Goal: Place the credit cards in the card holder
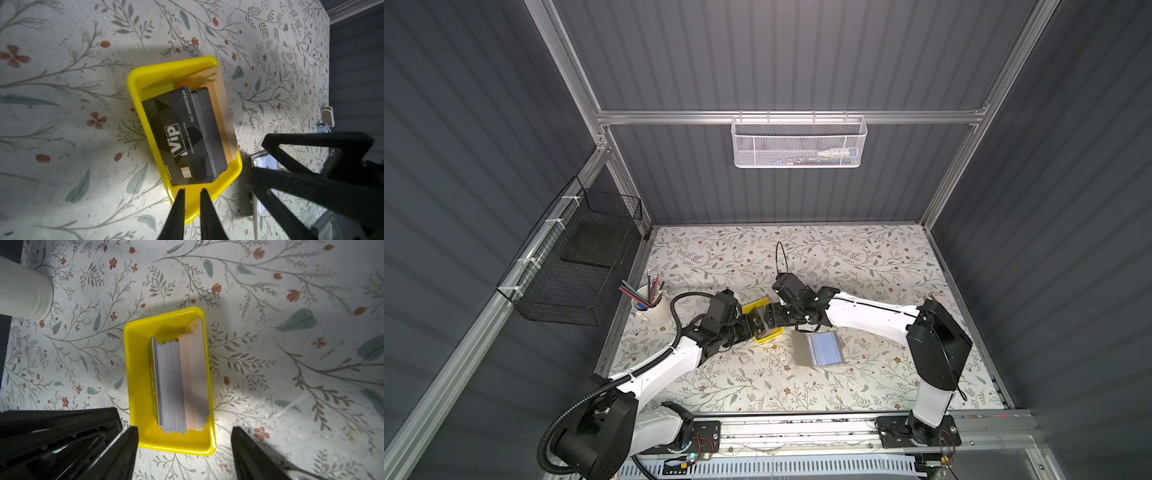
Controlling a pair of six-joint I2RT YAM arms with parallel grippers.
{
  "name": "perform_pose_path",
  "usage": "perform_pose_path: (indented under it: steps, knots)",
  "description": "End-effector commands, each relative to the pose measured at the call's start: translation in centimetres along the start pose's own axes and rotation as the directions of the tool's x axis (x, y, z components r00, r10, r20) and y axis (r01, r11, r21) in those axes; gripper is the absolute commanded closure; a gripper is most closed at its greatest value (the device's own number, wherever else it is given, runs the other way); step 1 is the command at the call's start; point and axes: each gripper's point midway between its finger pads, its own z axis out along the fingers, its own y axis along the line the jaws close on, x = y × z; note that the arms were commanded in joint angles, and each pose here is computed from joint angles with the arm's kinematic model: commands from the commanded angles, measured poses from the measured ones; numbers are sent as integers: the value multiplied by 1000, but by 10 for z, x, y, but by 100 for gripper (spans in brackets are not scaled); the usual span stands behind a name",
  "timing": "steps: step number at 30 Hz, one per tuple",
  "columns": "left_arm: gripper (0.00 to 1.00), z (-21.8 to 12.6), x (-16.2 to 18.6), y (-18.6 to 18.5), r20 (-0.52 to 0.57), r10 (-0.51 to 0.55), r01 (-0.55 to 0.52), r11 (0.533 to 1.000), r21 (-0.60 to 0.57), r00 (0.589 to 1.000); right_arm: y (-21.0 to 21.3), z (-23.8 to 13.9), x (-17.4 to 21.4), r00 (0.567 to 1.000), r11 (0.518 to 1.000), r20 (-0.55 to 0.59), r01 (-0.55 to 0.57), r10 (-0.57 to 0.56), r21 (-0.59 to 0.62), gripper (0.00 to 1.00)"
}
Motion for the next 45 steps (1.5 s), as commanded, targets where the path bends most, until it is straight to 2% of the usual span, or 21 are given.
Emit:
perform_pose_path:
  steps: [1, 7, 14, 22, 27, 33, 41, 45]
  knots:
    - [83, 2, -2, 4, -24, 12, -13, 1000, -20, 1000, 5, 5, -3, 999, 999, -17, 33, -33, -2, 25]
    - [79, 8, -6, 10, -30, 0, -1, 999, -37, 1000, 2, 16, 2, 998, 999, -56, 40, -38, 25, 23]
    - [78, 8, -12, 2, -21, 8, -8, 1000, -13, 1000, 2, 28, 3, 997, 999, -71, 42, -39, 30, 21]
    - [77, 12, -10, 8, -27, -7, 6, 999, -43, 1000, 0, 38, 6, 995, 998, -88, 40, -37, 37, 20]
    - [67, 14, -8, 14, -39, -16, 13, 997, -72, 999, 6, 32, 1, 997, 999, -67, 39, -38, 7, 21]
    - [67, 17, -3, 26, -58, -6, -2, 992, -125, 998, 9, 31, -4, 998, 999, -49, 42, -43, -25, 21]
    - [72, 27, -5, 22, -75, 12, -19, 994, -103, 997, 5, 31, -3, 999, 999, -42, 27, -28, -39, 21]
    - [79, 34, -5, 17, -90, 6, -13, 997, -75, 996, -1, 29, -4, 999, 999, -35, 12, -13, -35, 21]
